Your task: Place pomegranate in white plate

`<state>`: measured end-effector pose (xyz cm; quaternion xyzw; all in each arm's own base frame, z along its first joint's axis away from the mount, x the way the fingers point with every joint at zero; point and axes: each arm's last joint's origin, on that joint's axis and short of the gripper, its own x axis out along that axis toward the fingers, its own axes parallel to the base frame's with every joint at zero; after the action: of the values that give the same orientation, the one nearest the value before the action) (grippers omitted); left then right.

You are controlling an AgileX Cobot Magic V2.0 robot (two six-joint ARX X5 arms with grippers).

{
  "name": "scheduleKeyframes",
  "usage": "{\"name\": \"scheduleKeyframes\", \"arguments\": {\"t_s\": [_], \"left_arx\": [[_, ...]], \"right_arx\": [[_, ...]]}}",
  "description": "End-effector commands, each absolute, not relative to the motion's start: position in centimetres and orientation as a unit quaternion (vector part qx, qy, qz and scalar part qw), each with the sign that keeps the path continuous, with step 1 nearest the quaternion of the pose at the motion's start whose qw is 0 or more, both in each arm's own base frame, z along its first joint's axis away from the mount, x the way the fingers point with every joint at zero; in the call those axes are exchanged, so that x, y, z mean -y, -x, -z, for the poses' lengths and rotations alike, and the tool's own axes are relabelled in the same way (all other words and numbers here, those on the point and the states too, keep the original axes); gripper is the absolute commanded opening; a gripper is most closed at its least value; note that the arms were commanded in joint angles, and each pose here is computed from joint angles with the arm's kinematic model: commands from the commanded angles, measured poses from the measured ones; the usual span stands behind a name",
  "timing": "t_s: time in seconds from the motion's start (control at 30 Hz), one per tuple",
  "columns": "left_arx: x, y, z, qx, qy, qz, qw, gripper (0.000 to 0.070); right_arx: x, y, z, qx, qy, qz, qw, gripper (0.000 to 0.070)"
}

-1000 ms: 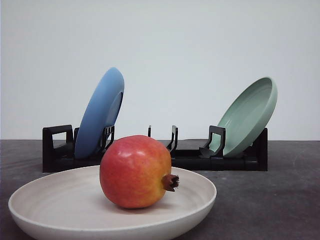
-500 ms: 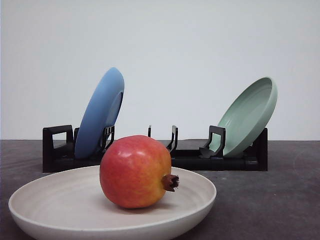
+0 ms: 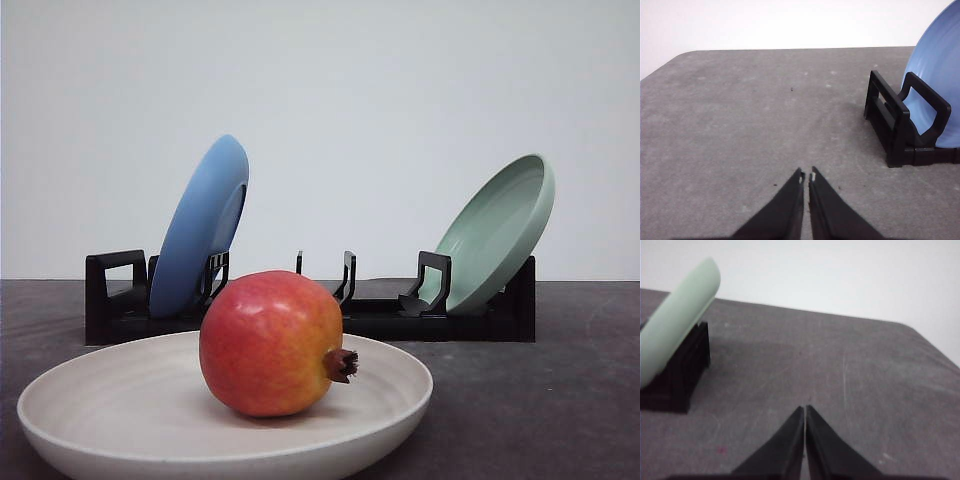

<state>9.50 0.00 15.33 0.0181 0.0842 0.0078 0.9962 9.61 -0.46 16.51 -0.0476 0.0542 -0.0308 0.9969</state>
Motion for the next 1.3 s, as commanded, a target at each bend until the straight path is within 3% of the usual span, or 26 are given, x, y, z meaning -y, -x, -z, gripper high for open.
{"name": "scheduleKeyframes", "arguments": {"t_s": [0.0, 0.23, 1.27], "left_arx": [[0.0, -9.6, -14.9, -0.09, -0.016, -0.008, 0.996, 0.0], [0.0, -9.6, -14.9, -0.09, -0.016, -0.008, 0.996, 0.0], [0.0, -9.6, -14.9, -0.09, -0.016, -0.008, 0.996, 0.0]], "right_arx": [[0.5, -9.6, -16.1, -0.05, 0.036, 0.032, 0.998, 0.0], [0.5, -9.6, -15.0, -0.087, 0.027, 0.032, 0.995, 0.0], [0.5, -9.6, -15.2, -0.075, 0.025, 0.033, 0.996, 0.0]]}}
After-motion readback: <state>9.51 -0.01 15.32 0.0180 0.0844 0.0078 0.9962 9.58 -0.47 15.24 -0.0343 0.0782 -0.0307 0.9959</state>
